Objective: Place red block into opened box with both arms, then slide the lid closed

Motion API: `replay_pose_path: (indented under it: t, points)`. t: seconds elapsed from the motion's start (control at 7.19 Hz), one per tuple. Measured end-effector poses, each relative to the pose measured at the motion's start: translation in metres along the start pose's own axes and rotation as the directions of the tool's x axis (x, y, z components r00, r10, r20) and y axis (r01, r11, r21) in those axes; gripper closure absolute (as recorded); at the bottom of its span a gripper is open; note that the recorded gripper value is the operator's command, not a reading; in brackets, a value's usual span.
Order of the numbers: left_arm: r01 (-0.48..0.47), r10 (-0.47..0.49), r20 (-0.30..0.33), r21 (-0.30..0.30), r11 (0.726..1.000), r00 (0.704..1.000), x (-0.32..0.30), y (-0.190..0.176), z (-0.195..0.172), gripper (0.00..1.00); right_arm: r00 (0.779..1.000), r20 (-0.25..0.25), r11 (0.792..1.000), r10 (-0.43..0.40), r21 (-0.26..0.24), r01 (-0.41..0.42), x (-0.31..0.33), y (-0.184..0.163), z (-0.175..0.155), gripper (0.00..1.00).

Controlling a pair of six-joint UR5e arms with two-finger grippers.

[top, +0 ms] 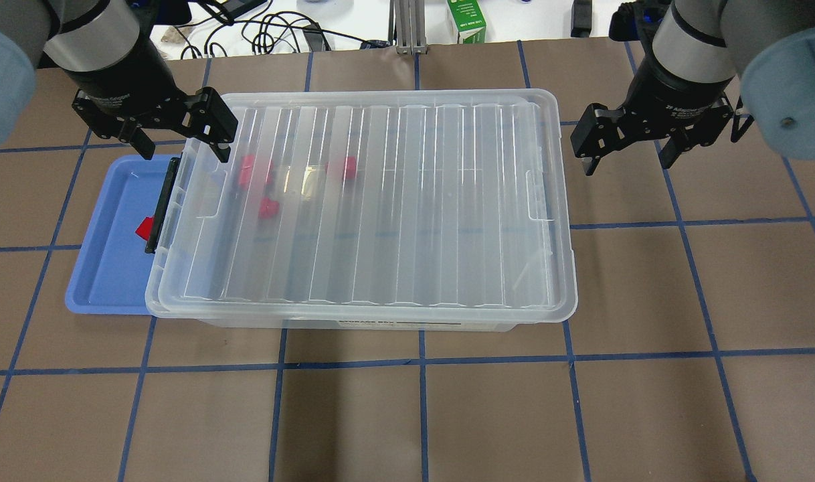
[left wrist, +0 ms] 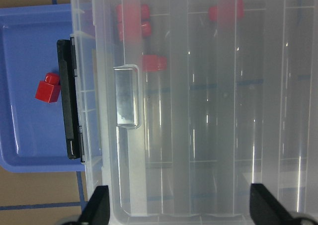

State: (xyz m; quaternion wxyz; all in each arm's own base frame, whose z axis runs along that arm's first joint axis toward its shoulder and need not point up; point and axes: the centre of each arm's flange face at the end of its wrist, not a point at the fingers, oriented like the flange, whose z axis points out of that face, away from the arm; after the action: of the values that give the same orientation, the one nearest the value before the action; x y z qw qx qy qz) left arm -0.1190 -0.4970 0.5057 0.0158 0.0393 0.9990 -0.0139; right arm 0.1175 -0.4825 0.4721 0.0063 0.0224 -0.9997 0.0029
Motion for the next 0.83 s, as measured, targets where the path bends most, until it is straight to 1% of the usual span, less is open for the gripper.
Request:
replay_pose_path:
  t: [0.83]
  points:
    - [0.000,0.000,-0.001,0.002,1.000,1.000,0.0002,0.0005,-0.0008,0.00,1.000,0.005,1.000,0.001,-0.006,-0.001,0.0013,-0.0042,0.0052,0.00]
